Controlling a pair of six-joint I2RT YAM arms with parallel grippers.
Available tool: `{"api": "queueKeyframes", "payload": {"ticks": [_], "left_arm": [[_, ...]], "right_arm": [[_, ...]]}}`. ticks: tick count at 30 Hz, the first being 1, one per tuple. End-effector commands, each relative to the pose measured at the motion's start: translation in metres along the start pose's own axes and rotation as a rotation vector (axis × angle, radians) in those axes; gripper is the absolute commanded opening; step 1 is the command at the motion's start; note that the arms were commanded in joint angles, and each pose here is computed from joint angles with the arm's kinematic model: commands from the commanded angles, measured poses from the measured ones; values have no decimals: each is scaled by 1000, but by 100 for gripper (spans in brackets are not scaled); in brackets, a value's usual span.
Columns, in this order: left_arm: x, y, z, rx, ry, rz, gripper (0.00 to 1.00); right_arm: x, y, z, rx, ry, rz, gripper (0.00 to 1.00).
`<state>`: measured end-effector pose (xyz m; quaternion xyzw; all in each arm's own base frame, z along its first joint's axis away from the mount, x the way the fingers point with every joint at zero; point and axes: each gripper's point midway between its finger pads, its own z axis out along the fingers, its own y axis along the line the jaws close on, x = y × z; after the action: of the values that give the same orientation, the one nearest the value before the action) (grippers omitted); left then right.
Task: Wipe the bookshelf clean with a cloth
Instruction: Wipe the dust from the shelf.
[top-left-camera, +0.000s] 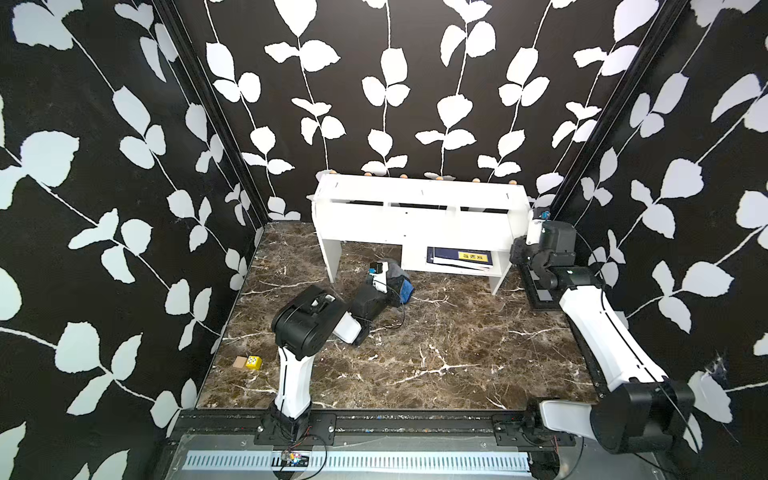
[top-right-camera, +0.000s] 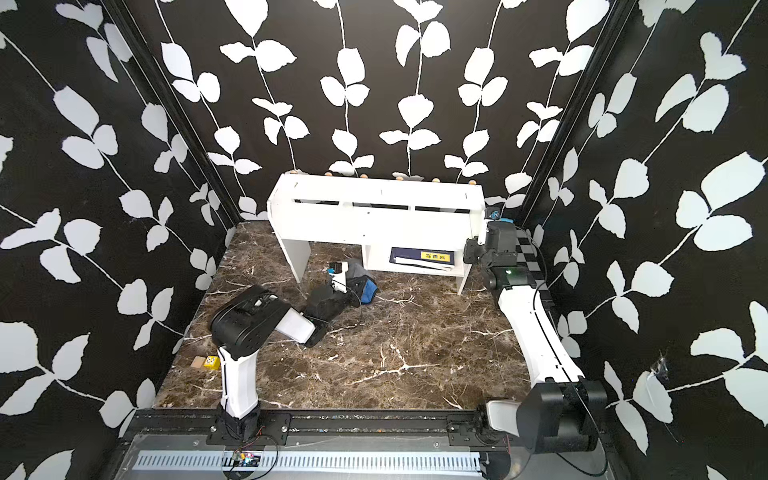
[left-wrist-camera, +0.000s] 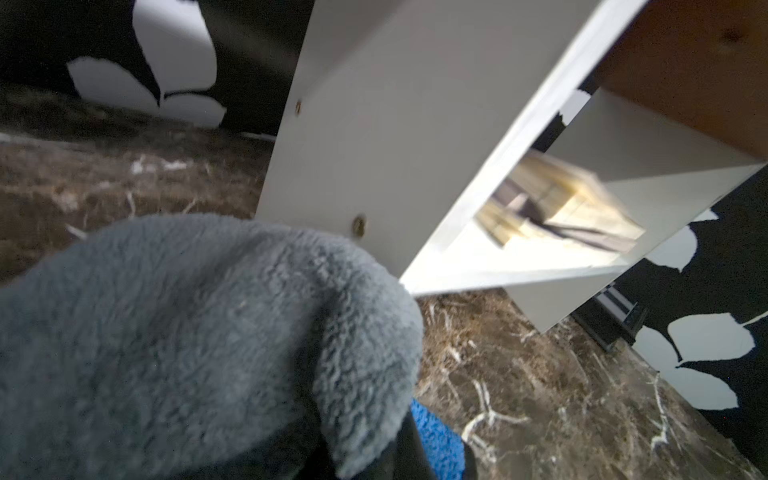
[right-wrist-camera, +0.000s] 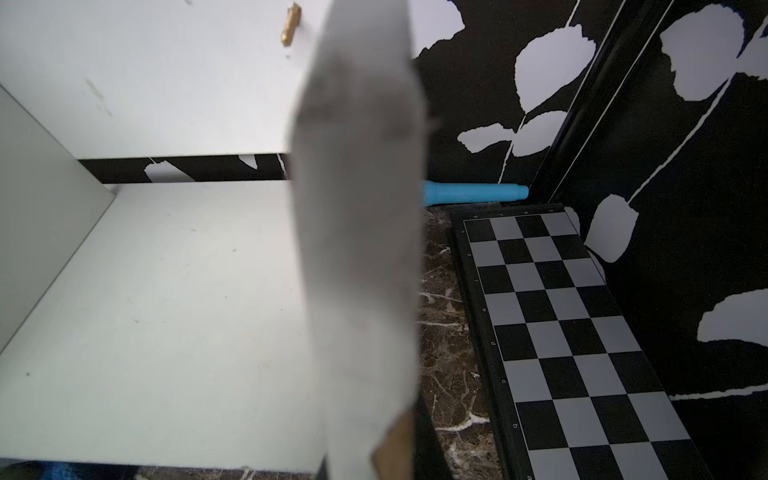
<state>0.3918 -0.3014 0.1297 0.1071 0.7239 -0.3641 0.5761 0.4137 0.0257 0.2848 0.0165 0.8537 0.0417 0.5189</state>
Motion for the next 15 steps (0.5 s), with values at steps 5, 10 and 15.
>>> {"api": "queueKeyframes", "payload": {"ticks": [5,10,15], "left_arm": [[-91,-22,-5,-52,-208,199,0],[-87,0,-15,-167,-221,219,0],[-71,7,-27,-173,-206,199,0]], "right_arm": [[-37,12,-22,-91,-136,117,0],[-29,-1,-13,-23,-86,138,0],[-34,-25,-7,-72,-105,277,0]]}}
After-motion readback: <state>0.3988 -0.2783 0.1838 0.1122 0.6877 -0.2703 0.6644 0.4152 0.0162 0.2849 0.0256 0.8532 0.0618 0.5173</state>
